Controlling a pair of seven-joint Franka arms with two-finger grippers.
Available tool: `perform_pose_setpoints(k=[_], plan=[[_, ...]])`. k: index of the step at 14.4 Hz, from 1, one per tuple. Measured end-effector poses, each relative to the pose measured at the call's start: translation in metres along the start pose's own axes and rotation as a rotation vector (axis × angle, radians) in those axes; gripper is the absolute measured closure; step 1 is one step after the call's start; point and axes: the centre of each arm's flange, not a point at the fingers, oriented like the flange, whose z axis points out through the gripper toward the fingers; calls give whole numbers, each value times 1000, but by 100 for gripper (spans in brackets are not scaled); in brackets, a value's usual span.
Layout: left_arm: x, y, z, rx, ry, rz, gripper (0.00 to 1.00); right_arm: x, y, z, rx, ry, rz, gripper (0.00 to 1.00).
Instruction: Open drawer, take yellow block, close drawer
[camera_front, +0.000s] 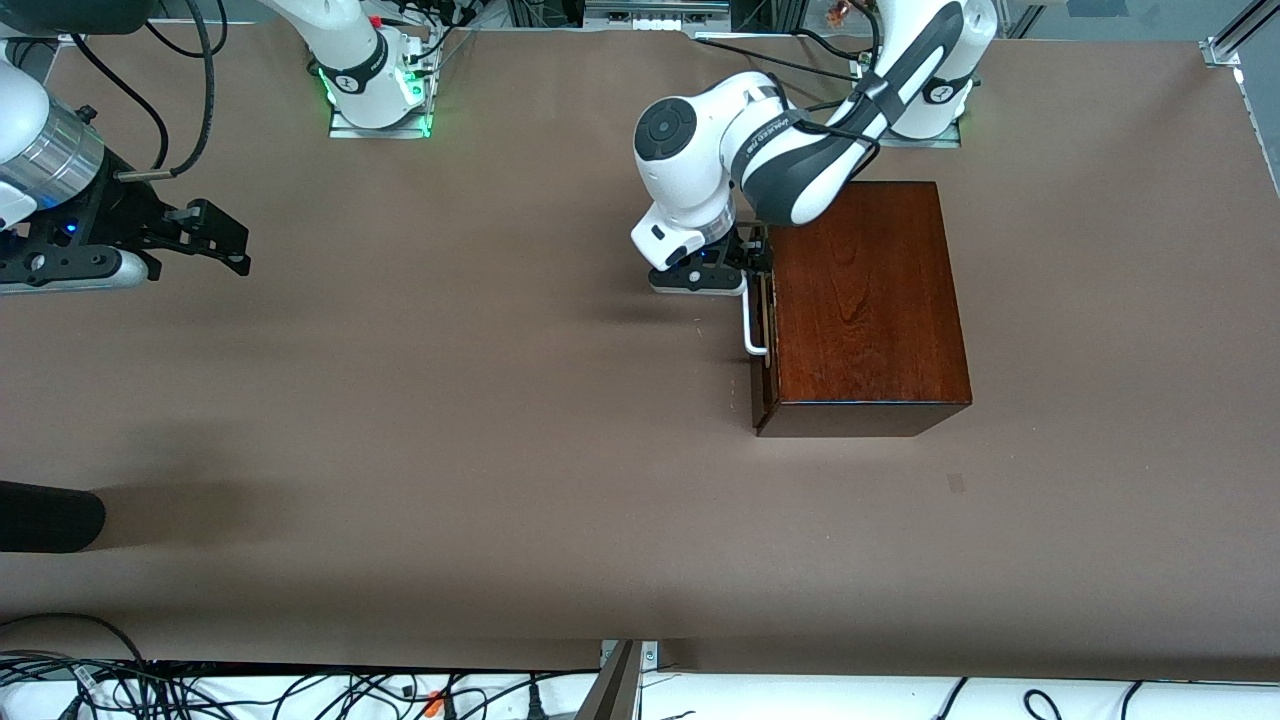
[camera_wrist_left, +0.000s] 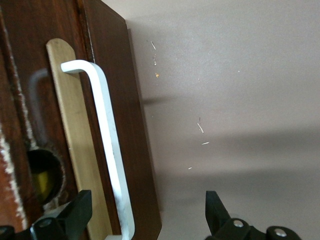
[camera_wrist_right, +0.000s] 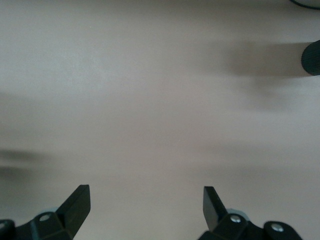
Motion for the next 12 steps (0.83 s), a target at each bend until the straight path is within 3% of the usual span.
perform_pose_setpoints(k=[12], plan=[[6, 9, 30, 19, 16, -11, 0, 0, 4, 0, 0, 0, 6, 0]])
